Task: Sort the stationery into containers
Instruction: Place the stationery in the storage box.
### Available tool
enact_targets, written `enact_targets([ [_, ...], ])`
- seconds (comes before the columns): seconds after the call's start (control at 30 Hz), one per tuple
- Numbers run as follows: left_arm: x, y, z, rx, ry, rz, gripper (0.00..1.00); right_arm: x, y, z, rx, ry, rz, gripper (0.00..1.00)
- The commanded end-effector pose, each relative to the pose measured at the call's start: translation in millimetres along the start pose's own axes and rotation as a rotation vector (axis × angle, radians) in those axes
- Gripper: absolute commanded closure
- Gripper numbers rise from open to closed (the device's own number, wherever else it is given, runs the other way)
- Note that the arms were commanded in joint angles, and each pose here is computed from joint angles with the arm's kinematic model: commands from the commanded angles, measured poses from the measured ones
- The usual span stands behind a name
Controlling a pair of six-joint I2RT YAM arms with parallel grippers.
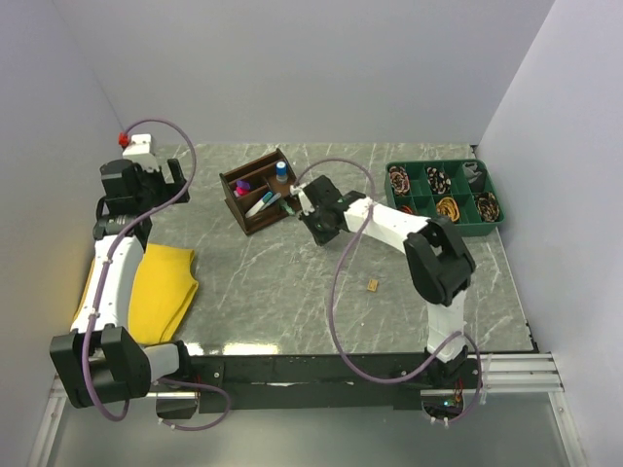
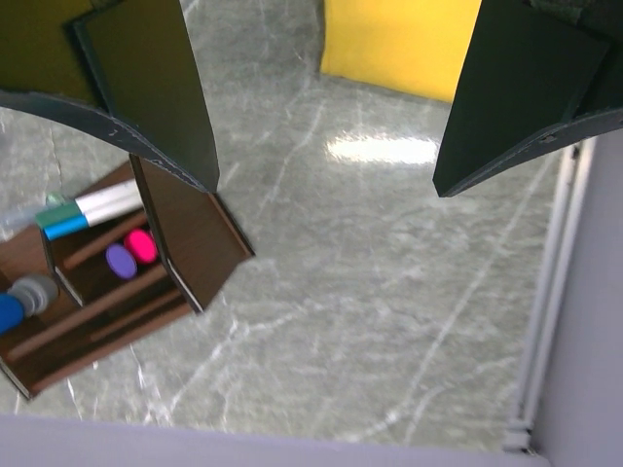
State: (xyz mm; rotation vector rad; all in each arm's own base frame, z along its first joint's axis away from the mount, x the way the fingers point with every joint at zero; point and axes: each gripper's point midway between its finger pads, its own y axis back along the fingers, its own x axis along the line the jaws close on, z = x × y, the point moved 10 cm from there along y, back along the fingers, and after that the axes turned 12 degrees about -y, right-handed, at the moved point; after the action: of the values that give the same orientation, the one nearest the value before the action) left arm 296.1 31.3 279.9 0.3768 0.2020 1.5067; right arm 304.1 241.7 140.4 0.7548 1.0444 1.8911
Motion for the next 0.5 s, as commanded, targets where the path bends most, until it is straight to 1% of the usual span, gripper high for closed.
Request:
enact_targets([
  [0.0, 14.0, 3.8, 26.1, -0.067, -0.032, 0.06, 0.01, 7.2, 3.7, 63.1, -0.2, 0.085, -0.005, 1.0],
  [0.2, 14.8, -6.1, 20.2, -0.055, -0.013, 0.057, 0.01, 4.8, -12.0, 91.8, -0.24, 0.098, -0.049, 1.0],
  [0.3, 16.9, -9.2, 20.7, -0.054, -0.004, 0.057, 0.0, 5.5, -17.3, 99.8, -0.248, 0.098, -0.058, 1.0],
  [0.47, 19.4, -14.5, 23.4, -0.058, -0.014, 0.06, 0.01, 6.2, -28.3, 101.3, -0.244, 0.098, -0.06, 1.0],
])
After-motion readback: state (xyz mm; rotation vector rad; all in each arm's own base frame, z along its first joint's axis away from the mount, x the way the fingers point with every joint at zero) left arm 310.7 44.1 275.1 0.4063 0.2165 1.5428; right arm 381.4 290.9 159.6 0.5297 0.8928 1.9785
